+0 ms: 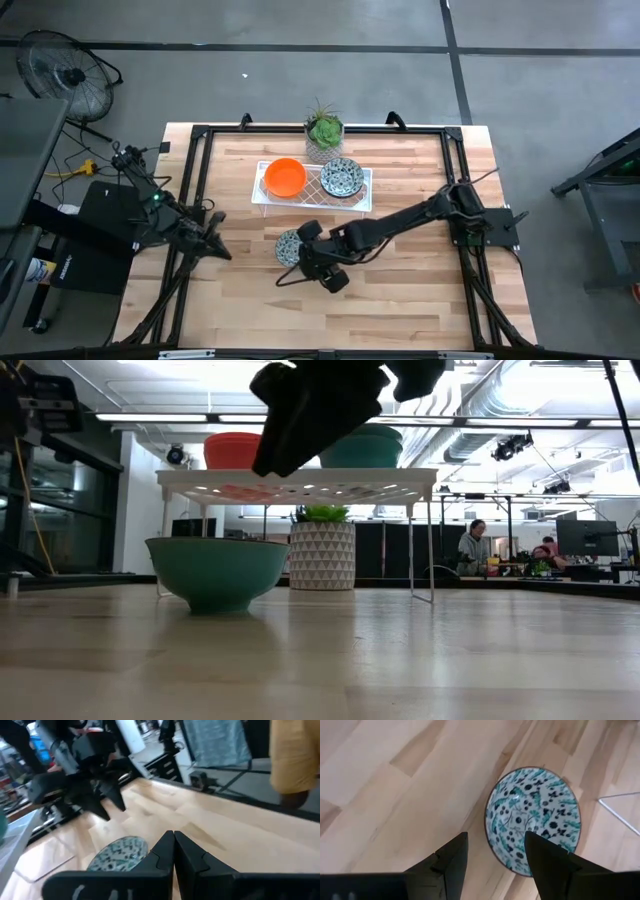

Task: Pick & Place Mini bowls
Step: Stack the blue bowl on the blue bowl on the shelf

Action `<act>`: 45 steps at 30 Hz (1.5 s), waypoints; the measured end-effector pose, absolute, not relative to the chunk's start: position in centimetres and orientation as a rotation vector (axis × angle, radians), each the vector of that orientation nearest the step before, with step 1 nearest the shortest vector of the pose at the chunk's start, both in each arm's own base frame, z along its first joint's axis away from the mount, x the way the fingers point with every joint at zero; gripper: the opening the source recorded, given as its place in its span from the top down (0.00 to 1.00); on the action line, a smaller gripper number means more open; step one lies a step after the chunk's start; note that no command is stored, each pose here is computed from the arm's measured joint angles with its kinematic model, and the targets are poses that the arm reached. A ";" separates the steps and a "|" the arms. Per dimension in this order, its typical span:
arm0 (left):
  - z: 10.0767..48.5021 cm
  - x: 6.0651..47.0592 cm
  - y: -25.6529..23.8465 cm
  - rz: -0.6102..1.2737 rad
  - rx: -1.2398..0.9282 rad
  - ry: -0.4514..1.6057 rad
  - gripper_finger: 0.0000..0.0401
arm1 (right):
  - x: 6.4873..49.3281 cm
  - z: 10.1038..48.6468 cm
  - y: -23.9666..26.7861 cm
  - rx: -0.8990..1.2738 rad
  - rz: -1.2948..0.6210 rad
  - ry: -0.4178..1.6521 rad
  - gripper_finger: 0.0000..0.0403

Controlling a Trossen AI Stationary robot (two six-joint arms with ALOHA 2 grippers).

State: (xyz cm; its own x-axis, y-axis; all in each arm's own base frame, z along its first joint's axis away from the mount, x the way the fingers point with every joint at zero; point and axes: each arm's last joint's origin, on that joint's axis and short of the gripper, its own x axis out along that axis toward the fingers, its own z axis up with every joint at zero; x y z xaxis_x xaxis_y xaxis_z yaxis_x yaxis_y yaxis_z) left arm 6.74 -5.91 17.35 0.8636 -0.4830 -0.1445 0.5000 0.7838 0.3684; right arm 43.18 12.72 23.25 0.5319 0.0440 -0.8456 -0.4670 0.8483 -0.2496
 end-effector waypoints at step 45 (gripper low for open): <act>17.4 9.1 -1.0 -0.348 0.397 0.070 1.00 | 45.4 16.9 12.1 -0.579 0.321 1.048 0.71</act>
